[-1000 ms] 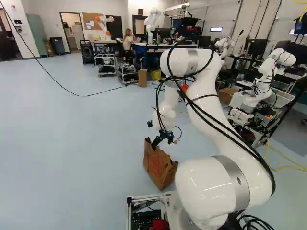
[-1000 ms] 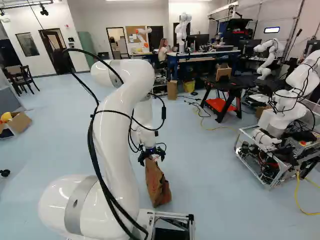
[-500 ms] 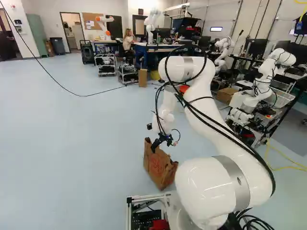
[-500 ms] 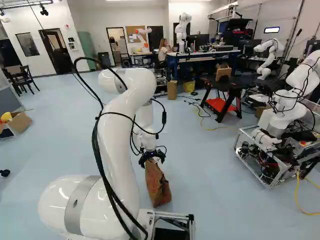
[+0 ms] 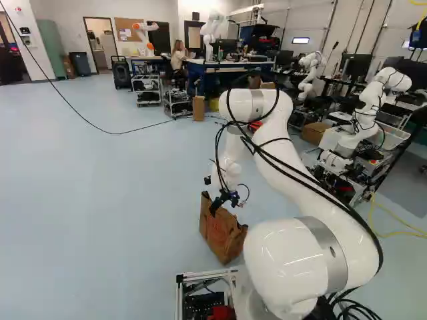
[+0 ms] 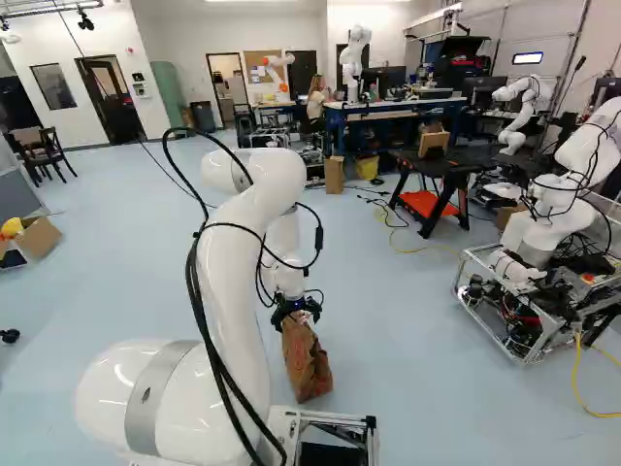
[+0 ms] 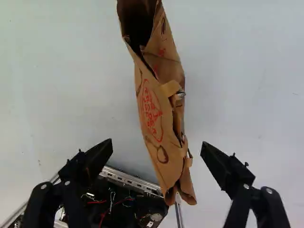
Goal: Pick up the grocery bag from the ground
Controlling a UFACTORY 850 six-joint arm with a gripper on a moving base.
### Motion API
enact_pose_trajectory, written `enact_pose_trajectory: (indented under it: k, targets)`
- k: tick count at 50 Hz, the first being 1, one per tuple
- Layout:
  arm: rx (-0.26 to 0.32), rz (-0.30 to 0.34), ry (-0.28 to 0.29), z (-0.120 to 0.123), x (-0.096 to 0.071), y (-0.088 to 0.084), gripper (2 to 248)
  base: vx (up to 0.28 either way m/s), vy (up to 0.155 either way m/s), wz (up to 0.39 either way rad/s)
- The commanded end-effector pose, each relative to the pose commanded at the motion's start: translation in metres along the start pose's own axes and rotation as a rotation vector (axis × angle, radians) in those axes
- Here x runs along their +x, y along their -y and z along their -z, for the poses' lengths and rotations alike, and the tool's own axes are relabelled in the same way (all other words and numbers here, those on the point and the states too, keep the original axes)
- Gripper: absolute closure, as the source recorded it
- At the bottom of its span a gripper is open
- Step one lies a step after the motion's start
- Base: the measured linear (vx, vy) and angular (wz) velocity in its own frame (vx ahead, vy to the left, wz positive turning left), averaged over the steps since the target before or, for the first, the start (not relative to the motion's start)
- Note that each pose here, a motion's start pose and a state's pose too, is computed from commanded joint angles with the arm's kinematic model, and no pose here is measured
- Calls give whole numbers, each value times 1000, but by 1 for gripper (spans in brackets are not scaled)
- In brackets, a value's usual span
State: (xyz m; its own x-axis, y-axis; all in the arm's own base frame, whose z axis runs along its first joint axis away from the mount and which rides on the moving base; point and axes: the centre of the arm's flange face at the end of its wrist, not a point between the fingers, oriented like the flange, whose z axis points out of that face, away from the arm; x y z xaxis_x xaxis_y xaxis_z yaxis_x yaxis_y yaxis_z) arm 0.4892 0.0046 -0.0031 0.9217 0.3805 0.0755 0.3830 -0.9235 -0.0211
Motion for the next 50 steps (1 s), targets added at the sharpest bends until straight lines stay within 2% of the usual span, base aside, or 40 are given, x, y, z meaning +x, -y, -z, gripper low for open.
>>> enact_pose_trajectory:
  k: [50]
  targets:
    - [12, -2, 30, -76, 0, -4, 3, 0, 0, 0]
